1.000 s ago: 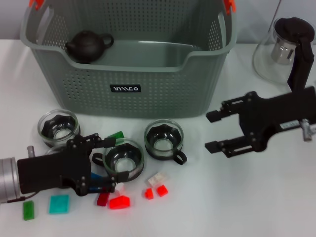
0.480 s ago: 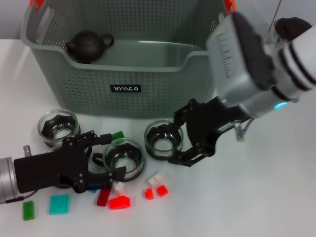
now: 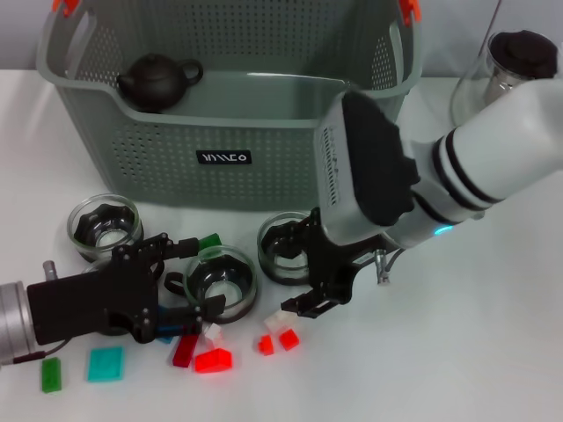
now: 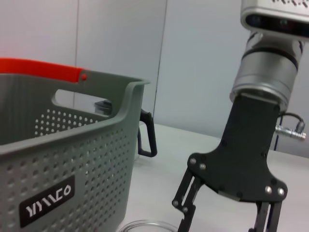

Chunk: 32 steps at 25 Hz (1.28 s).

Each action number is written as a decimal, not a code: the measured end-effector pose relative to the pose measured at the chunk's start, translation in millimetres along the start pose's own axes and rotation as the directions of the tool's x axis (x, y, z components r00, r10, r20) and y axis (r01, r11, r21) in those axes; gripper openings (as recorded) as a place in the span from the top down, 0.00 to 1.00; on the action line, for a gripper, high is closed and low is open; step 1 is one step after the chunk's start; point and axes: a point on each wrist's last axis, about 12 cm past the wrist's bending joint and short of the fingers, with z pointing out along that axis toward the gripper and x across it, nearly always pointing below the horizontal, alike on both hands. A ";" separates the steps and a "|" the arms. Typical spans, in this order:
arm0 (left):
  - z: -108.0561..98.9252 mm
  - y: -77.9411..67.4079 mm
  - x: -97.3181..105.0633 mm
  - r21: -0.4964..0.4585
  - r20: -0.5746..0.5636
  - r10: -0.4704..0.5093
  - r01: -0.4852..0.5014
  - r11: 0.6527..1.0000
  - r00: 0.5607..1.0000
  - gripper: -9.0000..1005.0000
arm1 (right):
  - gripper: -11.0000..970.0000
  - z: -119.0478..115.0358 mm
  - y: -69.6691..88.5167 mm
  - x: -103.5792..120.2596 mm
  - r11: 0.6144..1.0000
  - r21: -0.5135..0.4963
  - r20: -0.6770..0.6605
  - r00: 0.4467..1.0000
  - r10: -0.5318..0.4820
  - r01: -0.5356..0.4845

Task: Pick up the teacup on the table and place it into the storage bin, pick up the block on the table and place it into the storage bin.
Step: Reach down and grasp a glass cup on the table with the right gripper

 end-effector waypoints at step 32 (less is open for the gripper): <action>-0.1 -0.7 1.1 -0.001 0.000 -0.003 0.003 1.000 1.000 0.12 | 0.36 26.7 2.5 13.1 0.997 0.077 -0.046 0.998 0.036 -0.032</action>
